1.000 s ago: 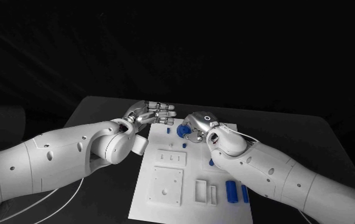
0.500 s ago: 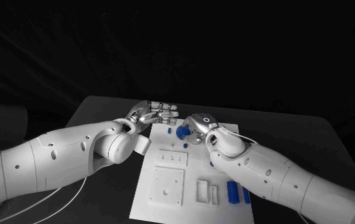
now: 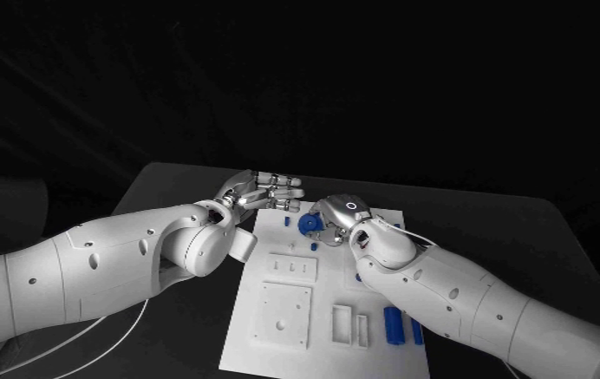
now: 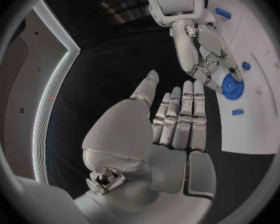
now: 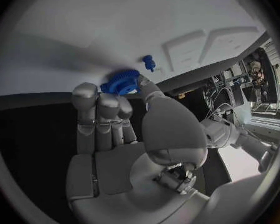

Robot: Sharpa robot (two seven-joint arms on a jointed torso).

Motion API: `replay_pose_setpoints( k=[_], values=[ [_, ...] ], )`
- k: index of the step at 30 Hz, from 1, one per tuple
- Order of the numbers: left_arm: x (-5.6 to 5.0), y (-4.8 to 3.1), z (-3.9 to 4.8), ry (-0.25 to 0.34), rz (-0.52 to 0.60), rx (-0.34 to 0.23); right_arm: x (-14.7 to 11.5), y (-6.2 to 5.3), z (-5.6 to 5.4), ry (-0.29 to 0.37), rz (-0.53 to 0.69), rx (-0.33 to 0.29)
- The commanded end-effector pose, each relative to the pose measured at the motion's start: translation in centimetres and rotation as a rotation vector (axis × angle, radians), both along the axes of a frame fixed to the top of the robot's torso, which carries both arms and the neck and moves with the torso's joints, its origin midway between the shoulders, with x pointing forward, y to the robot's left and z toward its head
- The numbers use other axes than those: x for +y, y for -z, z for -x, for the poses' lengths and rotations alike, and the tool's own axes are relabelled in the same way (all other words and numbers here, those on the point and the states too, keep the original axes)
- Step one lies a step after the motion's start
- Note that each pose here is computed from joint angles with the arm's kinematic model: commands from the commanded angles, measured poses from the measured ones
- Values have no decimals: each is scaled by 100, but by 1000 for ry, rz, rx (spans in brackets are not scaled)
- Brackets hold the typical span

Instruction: Assemble the parts on the task board

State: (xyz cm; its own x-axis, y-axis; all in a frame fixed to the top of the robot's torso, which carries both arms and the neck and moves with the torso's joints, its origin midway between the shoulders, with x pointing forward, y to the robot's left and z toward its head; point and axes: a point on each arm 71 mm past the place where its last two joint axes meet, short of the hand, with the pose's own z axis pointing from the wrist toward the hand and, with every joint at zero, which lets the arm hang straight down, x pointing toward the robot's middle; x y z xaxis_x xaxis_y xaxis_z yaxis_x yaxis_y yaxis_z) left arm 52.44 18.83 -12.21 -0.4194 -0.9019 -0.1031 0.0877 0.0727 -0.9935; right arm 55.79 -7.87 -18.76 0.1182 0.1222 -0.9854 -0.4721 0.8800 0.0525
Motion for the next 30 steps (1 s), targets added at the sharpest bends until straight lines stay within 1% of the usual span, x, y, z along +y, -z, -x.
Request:
replay_pose_setpoints(
  k=[1,9,20,25,30],
  values=[
    [-13,-7,6,4,2,-3,0,16,-4,-8,-17,27],
    [-6,-6,9,3,0,-2,-35,34,-15,-4,-21,50],
    [11,-6,8,1,-1,-2,-100,39,-21,1,-36,65],
    [26,-5,6,-3,-1,-3,-147,23,-10,7,-56,46],
    [61,-5,2,-9,-2,-3,-236,-43,25,11,-105,-4]
  ],
)
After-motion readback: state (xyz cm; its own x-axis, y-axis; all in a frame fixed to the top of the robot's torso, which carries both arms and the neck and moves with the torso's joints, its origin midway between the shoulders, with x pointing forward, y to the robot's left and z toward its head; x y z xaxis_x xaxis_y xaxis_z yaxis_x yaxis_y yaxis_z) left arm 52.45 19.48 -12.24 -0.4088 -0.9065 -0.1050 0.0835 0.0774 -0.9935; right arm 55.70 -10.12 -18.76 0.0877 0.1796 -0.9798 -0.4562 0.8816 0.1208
